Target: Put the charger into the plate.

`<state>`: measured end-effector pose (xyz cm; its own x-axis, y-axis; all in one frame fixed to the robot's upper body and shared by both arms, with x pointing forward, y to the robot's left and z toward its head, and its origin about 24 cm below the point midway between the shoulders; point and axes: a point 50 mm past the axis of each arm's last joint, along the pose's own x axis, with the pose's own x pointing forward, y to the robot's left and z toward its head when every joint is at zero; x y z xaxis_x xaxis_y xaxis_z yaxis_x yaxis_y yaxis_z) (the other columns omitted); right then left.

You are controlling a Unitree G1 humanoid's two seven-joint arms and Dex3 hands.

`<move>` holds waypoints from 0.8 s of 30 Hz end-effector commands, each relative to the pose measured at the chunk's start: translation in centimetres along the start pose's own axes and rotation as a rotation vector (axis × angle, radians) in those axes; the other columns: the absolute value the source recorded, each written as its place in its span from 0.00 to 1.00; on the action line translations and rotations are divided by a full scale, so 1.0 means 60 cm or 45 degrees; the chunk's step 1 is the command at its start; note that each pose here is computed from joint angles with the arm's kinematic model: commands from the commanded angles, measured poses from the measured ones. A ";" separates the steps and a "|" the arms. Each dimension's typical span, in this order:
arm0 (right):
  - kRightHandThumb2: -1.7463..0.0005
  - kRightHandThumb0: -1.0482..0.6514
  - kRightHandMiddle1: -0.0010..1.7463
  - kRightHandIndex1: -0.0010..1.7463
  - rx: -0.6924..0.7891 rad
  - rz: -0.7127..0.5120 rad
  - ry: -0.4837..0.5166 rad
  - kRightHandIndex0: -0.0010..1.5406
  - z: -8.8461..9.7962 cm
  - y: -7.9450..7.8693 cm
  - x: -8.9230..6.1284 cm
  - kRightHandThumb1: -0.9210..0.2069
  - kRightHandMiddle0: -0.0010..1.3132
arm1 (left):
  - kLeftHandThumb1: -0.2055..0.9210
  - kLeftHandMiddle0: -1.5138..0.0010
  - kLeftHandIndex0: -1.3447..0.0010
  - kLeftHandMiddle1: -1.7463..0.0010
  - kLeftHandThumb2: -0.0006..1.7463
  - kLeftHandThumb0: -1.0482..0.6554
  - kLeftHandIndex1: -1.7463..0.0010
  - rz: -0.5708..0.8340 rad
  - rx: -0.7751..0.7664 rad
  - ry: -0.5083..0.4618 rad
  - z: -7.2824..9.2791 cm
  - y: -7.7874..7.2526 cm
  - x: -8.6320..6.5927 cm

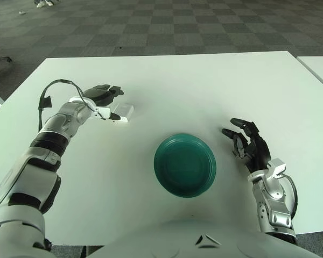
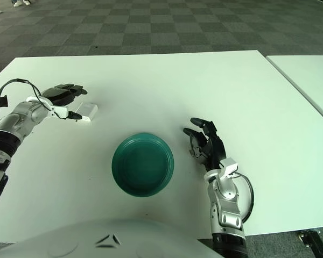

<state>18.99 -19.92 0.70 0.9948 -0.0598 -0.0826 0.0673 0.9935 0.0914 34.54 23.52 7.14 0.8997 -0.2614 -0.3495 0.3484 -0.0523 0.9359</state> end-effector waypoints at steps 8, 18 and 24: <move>0.60 0.28 0.61 0.45 0.047 -0.058 0.197 0.24 -0.052 -0.008 -0.030 0.16 0.07 | 1.00 0.93 1.00 1.00 0.17 0.00 0.50 -0.008 0.042 0.002 -0.001 -0.001 0.012; 0.58 0.27 0.61 0.46 0.028 -0.067 0.195 0.24 -0.052 -0.011 -0.036 0.16 0.07 | 1.00 0.92 1.00 1.00 0.15 0.00 0.47 -0.049 0.084 -0.018 -0.002 -0.008 0.014; 0.58 0.28 0.61 0.45 0.035 -0.070 0.182 0.25 -0.051 -0.012 -0.040 0.15 0.06 | 1.00 0.91 1.00 0.99 0.14 0.01 0.46 -0.077 0.092 -0.035 0.001 -0.016 0.016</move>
<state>18.46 -20.01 0.59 0.9955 -0.0716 -0.0627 0.0770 0.9930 0.0897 34.64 23.43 5.41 0.8656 -0.2756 -0.4181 0.3998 -0.1225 0.9084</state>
